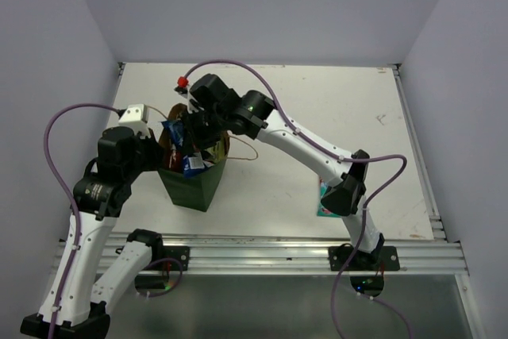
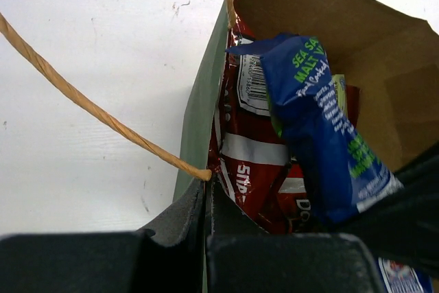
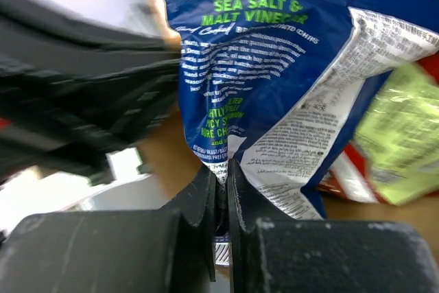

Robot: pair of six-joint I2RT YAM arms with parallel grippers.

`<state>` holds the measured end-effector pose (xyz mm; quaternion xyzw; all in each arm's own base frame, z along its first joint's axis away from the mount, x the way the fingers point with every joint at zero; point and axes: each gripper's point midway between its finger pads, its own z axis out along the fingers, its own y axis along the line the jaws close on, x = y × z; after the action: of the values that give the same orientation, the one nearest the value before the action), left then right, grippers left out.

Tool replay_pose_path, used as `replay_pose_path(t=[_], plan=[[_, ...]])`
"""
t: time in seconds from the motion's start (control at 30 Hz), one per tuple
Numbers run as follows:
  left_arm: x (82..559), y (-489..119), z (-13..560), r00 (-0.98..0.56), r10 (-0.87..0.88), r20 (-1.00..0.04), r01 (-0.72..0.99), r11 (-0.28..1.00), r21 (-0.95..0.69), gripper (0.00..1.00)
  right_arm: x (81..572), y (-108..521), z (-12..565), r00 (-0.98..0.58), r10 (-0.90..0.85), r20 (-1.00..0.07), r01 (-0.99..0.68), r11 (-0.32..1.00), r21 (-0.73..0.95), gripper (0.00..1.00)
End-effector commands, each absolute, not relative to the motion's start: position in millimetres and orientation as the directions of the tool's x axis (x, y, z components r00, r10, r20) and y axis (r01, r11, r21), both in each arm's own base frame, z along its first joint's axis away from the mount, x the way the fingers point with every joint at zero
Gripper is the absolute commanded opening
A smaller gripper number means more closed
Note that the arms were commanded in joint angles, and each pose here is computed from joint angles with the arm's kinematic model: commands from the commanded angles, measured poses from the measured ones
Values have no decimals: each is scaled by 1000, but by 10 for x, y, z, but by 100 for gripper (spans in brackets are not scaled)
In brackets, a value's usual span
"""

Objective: Place the snacks into the paper bag

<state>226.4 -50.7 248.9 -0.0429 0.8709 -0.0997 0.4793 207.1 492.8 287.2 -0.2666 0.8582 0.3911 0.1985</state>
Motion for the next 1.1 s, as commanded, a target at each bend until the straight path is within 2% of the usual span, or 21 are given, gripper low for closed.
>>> replay_pose_path(t=[0.0, 0.07, 0.17, 0.3, 0.33, 0.37, 0.4, 0.5, 0.63, 0.7, 0.83, 0.93, 1.07], plan=[[2283, -556, 2552, -511, -169, -843, 51, 973, -226, 0, 2192, 4560, 2874, -760, -298, -578, -595, 677, 433, 0], [2285, -560, 2561, -509, -170, -844, 53, 972, -227, 0, 2306, 4490, 2827, -749, -292, -595, -580, 723, 375, 0], [2282, -555, 2561, -509, -168, -844, 52, 973, -225, 0, 2362, 4406, 2602, -751, -339, -566, -567, 770, 292, 0], [2282, -554, 2555, -509, -167, -844, 51, 973, -224, 0, 2357, 4429, 2425, -739, -384, -554, -579, 782, 231, 0], [2280, -551, 2558, -509, -169, -844, 49, 973, -224, 0, 2344, 4448, 2397, -738, -390, -550, -583, 779, 230, 4], [2283, -551, 2561, -508, -168, -845, 50, 974, -223, 0, 2333, 4469, 2409, -733, -394, -555, -590, 773, 232, 21], [2283, -551, 2561, -508, -168, -845, 50, 974, -223, 0, 2327, 4479, 2413, -731, -396, -555, -593, 770, 233, 31], [2283, -549, 2555, -509, -169, -844, 48, 974, -223, 0, 2333, 4498, 2703, -694, -373, -616, -623, 739, 255, 56], [2288, -548, 2555, -510, -166, -844, 47, 974, -220, 0, 2321, 4326, 3446, -621, -261, -739, -640, 713, 287, 74], [2292, -542, 2551, -510, -167, -844, 44, 975, -219, 0, 2333, 4015, 3851, -571, -182, -800, -613, 743, 268, 83], [2294, -557, 2542, -513, -168, -842, 49, 973, -224, 0, 2458, 3284, 3982, -542, -115, -833, -475, 859, 190, 91], [2296, -580, 2516, -519, -170, -838, 57, 971, -232, 0, 2597, 2672, 3272, -644, -114, -757, -301, 947, 113, 92], [2287, -589, 2497, -522, -168, -836, 60, 971, -232, 0, 2714, 1843, 2391, -753, 45, -656, -42, 992, 117, 94]])
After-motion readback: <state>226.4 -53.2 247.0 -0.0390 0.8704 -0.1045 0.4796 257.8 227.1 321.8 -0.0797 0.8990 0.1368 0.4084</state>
